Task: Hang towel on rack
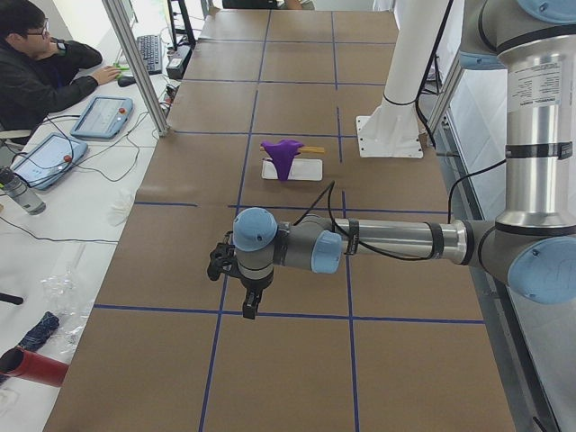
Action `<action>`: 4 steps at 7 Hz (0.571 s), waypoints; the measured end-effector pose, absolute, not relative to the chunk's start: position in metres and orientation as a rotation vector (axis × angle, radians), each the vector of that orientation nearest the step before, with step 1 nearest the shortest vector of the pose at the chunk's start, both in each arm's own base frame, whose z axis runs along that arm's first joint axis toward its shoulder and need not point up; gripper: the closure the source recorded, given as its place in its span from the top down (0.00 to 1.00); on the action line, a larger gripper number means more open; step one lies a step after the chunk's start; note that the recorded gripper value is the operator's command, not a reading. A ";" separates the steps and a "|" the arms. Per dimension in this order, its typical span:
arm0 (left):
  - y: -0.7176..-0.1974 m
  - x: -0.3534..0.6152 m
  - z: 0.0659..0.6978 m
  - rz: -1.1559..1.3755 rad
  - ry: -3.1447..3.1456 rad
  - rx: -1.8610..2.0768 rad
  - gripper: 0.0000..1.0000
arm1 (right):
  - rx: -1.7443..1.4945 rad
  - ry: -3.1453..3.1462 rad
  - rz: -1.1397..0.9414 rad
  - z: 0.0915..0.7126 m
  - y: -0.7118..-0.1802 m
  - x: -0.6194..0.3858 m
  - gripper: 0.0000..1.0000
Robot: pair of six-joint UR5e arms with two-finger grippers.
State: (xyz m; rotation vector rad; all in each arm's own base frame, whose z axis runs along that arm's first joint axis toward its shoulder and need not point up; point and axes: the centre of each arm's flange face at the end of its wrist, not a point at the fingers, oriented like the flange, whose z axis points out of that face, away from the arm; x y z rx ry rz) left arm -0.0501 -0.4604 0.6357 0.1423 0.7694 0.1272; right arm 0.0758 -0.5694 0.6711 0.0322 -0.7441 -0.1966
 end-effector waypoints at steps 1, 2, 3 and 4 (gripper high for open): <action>-0.461 -0.050 0.636 0.127 0.770 0.143 1.00 | 0.032 -0.744 -0.196 0.671 -0.569 0.076 1.00; -0.461 -0.050 0.636 0.127 0.770 0.143 1.00 | 0.031 -0.744 -0.196 0.672 -0.569 0.076 1.00; -0.461 -0.050 0.635 0.127 0.770 0.143 1.00 | 0.031 -0.744 -0.195 0.671 -0.569 0.076 1.00; -0.461 -0.050 0.635 0.127 0.770 0.143 1.00 | 0.030 -0.743 -0.187 0.670 -0.569 0.076 1.00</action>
